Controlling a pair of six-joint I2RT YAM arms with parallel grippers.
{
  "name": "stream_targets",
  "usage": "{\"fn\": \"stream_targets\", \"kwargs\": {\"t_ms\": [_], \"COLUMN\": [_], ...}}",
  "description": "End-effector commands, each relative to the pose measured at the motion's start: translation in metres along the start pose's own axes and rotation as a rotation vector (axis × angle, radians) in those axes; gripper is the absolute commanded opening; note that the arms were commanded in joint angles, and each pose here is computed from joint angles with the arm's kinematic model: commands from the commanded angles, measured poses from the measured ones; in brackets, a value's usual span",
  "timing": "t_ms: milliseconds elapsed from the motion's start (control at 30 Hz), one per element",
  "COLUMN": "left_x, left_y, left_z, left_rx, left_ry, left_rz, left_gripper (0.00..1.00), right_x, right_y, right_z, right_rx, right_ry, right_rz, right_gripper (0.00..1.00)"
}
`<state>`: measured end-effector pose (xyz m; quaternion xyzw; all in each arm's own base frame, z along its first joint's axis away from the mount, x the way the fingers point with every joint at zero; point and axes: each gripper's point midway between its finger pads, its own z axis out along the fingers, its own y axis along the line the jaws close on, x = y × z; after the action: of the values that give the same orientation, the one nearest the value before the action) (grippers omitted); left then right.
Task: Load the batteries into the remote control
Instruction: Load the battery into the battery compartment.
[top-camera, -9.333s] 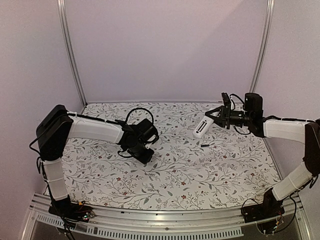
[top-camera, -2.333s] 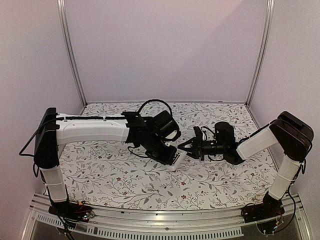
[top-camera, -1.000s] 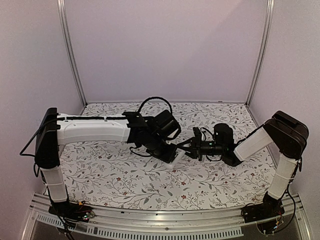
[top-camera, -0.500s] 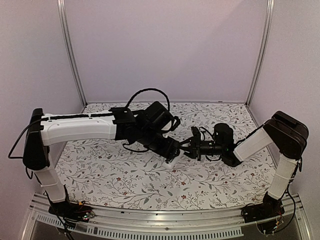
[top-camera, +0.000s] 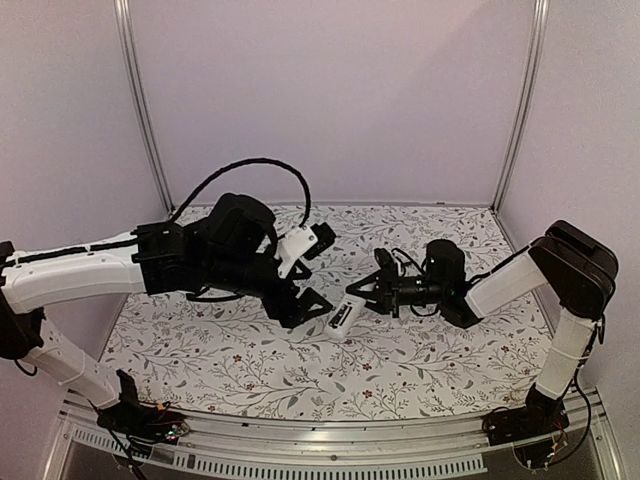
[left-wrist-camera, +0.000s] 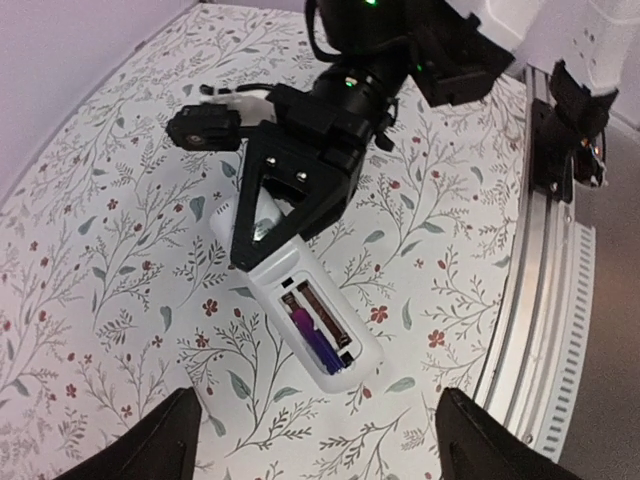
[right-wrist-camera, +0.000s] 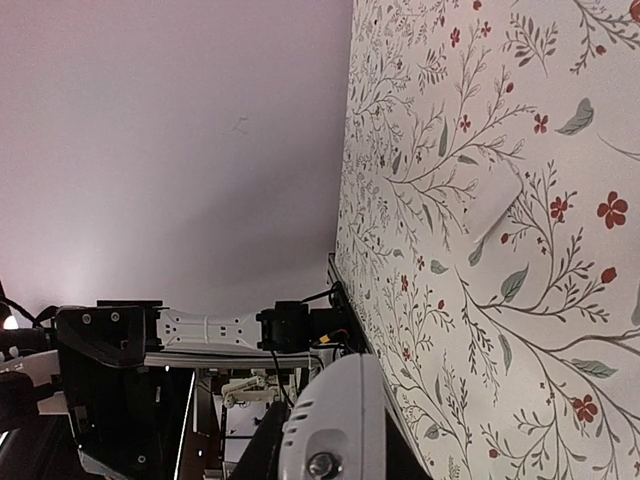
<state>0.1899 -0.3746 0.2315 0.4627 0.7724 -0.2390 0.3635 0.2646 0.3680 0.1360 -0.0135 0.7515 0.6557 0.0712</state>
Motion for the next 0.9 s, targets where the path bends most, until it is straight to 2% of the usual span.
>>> {"fn": "stream_targets", "kwargs": {"t_ms": [0, 167, 333, 600, 867], "left_x": [0.023, 0.039, 0.040, 0.048, 0.047], "left_y": [-0.028, -0.043, -0.053, -0.059, -0.058], "left_z": [0.001, 0.005, 0.016, 0.040, 0.052], "left_rx": [0.133, 0.196, 0.230, 0.254, 0.246], "left_ry": [-0.004, -0.004, -0.004, 0.028, 0.035], "left_rz": [0.338, 0.518, 0.616, 0.703, 0.727], "left_gripper": [0.77, 0.63, 0.47, 0.34, 0.31], "right_x": [0.008, 0.013, 0.019, 0.024, 0.027], "right_y": [0.019, 0.019, 0.016, 0.016, 0.014], "right_z": [0.000, 0.000, 0.002, 0.002, 0.002], "right_rx": [-0.038, -0.039, -0.036, -0.039, -0.035], "right_ry": [0.069, 0.098, 0.126, 0.146, 0.154], "right_rz": [-0.048, -0.037, -0.028, -0.030, -0.030], "right_gripper": [0.00, 0.00, 0.00, 0.00, 0.00]}}
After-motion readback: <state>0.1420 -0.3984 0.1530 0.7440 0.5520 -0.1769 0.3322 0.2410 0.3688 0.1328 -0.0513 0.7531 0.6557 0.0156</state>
